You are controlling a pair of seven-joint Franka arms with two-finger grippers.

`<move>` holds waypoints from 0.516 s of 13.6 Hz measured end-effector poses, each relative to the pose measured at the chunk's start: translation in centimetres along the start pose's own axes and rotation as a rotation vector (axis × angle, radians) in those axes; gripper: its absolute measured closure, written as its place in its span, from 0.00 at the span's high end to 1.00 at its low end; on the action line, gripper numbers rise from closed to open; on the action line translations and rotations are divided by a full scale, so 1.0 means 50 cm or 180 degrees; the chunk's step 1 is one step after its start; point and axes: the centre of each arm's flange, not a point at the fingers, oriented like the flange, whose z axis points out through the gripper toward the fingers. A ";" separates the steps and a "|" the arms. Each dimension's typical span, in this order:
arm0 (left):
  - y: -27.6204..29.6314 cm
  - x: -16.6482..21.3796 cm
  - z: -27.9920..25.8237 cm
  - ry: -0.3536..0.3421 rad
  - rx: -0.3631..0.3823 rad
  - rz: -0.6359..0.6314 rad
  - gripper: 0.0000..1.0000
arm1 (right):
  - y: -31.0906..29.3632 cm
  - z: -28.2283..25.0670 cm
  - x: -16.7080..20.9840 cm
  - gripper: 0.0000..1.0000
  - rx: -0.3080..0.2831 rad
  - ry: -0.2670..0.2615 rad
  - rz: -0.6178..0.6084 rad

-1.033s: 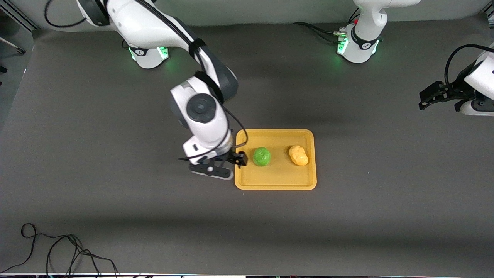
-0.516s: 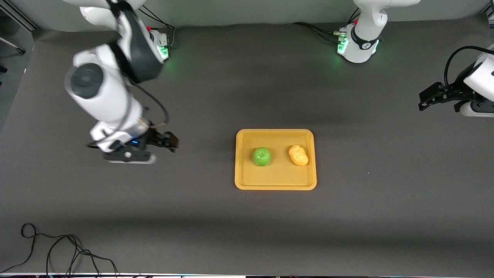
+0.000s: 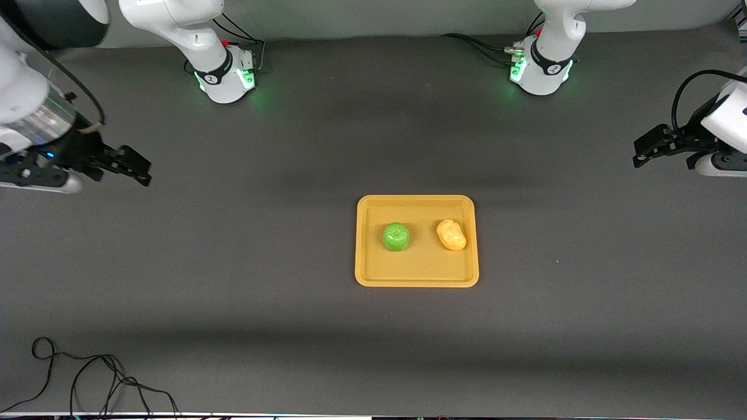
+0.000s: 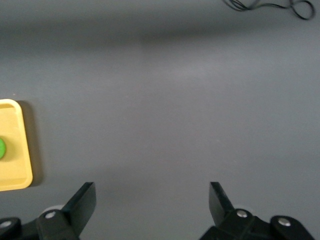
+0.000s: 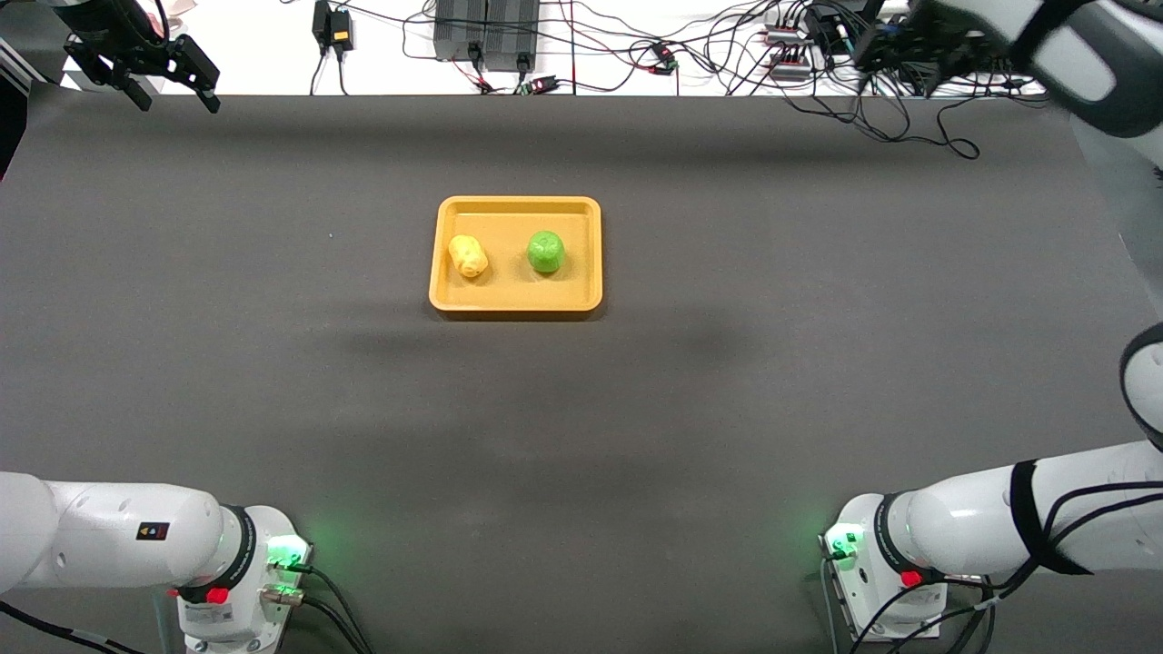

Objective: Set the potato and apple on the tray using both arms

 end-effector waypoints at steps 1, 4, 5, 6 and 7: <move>0.000 0.000 0.000 0.0000 0.0000 0.0001 1.00 | 0.027 -0.010 -0.005 1.00 -0.0011 -0.0009 -0.0064; 0.000 0.000 0.000 0.0000 0.0001 0.0002 1.00 | 0.083 -0.028 -0.017 1.00 0.0150 -0.0066 -0.0076; 0.000 0.000 0.000 0.0001 0.0001 0.0001 1.00 | 0.101 -0.029 -0.020 1.00 0.0222 -0.0115 -0.0039; 0.000 0.000 0.000 0.0000 0.0001 0.0002 1.00 | 0.113 -0.029 -0.022 1.00 0.0243 -0.0144 -0.0024; 0.000 0.000 0.000 0.0000 0.0001 0.0002 1.00 | 0.115 -0.029 -0.022 1.00 0.0239 -0.0146 -0.0023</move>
